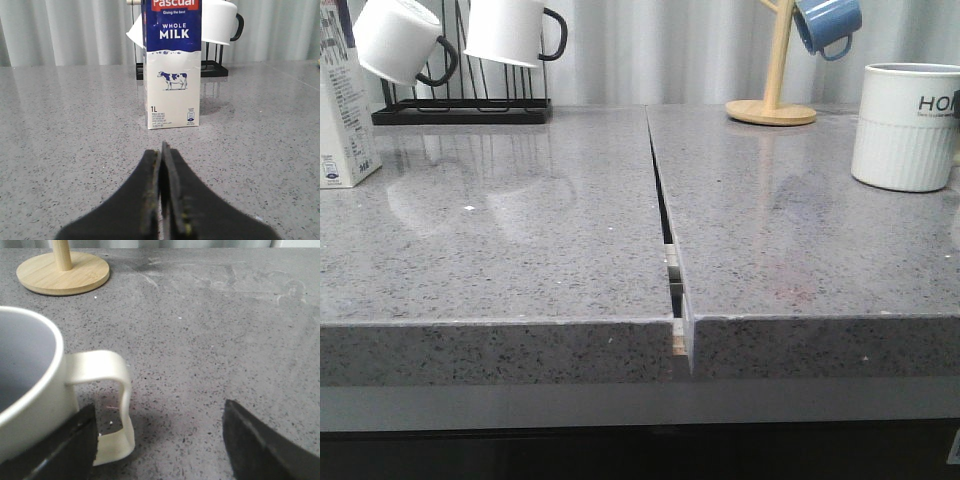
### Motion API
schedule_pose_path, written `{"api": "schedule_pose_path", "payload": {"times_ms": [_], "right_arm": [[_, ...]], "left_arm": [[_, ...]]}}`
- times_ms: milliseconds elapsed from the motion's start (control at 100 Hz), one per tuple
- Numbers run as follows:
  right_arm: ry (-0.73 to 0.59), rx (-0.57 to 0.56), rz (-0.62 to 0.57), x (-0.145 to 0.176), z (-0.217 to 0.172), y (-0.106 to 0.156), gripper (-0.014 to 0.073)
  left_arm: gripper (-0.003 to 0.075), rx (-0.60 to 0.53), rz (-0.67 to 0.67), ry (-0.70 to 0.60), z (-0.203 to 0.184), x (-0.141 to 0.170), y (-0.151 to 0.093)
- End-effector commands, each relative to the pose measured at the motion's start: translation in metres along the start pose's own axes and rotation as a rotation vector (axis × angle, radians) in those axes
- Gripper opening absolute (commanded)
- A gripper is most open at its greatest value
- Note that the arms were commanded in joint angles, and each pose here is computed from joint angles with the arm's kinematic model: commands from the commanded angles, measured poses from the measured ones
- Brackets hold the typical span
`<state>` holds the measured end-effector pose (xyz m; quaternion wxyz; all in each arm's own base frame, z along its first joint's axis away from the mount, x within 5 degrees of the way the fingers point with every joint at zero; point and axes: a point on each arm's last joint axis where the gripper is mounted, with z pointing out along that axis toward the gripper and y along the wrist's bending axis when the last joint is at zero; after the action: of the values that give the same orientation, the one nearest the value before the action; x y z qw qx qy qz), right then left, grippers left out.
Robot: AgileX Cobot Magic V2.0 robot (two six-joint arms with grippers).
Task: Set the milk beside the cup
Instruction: 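Reach the right gripper to the white HOME mug handle and grasp it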
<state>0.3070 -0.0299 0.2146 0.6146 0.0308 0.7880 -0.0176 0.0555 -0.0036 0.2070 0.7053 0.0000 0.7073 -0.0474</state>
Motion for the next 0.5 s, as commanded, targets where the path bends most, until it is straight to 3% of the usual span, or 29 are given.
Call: {"api": "schedule_pose_path", "payload": {"times_ms": [0,410,490], "right_arm": [[-0.149,-0.007,-0.009,-0.022,0.000,-0.001,0.0528],[-0.177,-0.011,-0.008,-0.016,0.015,-0.001,0.0526],[-0.178,-0.017,-0.015,-0.016,0.019,-0.001,0.0487]], "left_arm": [[-0.0021,0.010,-0.007,-0.057,0.000,0.008,0.000],[-0.0021,0.010,-0.007,-0.057,0.000,0.008,0.000],[-0.0021,0.010,-0.007,-0.057,0.000,0.008,0.000]]}}
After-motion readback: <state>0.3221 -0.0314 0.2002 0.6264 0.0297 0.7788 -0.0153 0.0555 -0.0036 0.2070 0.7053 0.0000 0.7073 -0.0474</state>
